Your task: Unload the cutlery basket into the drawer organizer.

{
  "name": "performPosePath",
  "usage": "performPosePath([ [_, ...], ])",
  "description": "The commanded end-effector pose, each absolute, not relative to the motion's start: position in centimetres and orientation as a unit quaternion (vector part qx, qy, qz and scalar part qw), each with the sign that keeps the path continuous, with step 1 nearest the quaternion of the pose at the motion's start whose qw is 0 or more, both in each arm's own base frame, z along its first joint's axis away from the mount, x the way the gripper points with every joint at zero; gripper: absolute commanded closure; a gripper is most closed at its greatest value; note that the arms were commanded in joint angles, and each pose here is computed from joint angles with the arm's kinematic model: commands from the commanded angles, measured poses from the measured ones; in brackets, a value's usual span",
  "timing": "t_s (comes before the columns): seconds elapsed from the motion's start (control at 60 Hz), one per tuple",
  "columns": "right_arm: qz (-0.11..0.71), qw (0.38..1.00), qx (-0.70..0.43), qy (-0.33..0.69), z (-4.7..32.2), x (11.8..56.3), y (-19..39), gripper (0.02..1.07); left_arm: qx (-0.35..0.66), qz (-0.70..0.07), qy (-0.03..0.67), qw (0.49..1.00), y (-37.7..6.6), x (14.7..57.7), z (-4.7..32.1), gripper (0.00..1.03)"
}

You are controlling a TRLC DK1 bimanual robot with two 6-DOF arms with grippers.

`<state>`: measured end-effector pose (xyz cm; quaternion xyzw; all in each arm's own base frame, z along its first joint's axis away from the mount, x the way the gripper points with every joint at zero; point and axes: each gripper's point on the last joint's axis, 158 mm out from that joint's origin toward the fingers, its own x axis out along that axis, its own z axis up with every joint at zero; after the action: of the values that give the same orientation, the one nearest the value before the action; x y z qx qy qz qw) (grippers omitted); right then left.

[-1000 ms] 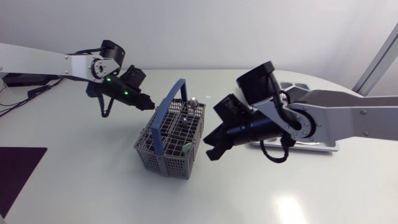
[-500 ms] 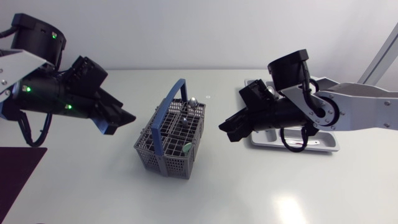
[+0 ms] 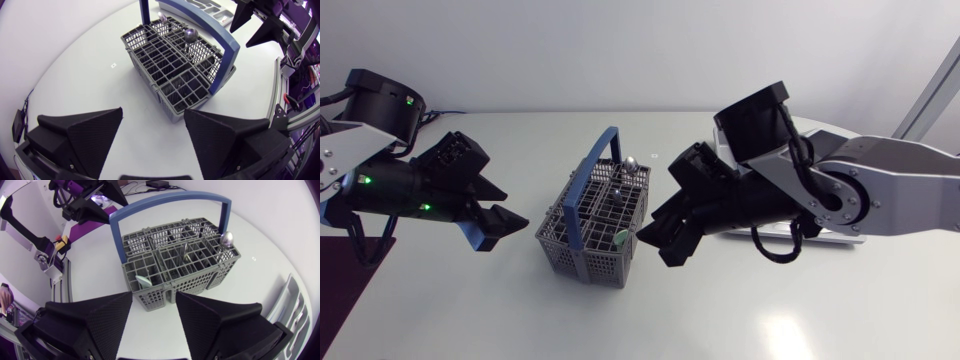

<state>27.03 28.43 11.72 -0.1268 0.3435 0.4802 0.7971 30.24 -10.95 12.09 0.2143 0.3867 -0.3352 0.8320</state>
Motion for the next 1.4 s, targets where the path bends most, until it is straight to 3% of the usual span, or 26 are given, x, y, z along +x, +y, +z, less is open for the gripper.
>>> performPosePath([
  [0.0,0.495,0.796,-0.150,0.315,13.0,26.7,29.1,0.41,0.231,-0.342,0.380,0.828,-10.9,29.7,11.9,0.11],
  [0.067,0.505,0.792,-0.181,0.292,13.3,26.1,29.3,0.40,0.241,-0.347,0.369,0.828,-11.1,29.4,12.3,0.09],
  [0.183,0.517,0.781,-0.248,0.245,13.6,25.9,28.7,0.23,0.247,-0.355,0.365,0.825,-11.5,29.0,12.3,0.08],
  [0.317,0.534,0.755,-0.321,0.204,13.5,25.9,27.9,0.18,0.249,-0.354,0.364,0.824,-11.5,29.0,12.3,0.08],
  [0.85,0.561,0.648,-0.500,0.124,12.2,26.8,29.4,0.22,0.266,-0.356,0.357,0.821,-11.6,29.2,12.5,0.08],
  [1.033,0.561,0.629,-0.525,0.114,11.8,26.8,30.0,0.25,0.268,-0.356,0.355,0.822,-11.7,29.4,12.7,0.08],
  [1.167,0.566,0.617,-0.537,0.103,11.8,26.8,30.4,0.36,0.276,-0.355,0.353,0.820,-11.9,29.5,12.9,0.08],
  [1.383,0.560,0.632,-0.525,0.107,12.7,26.6,29.9,0.36,0.282,-0.388,0.340,0.809,-14.4,27.6,15.6,0.08],
])
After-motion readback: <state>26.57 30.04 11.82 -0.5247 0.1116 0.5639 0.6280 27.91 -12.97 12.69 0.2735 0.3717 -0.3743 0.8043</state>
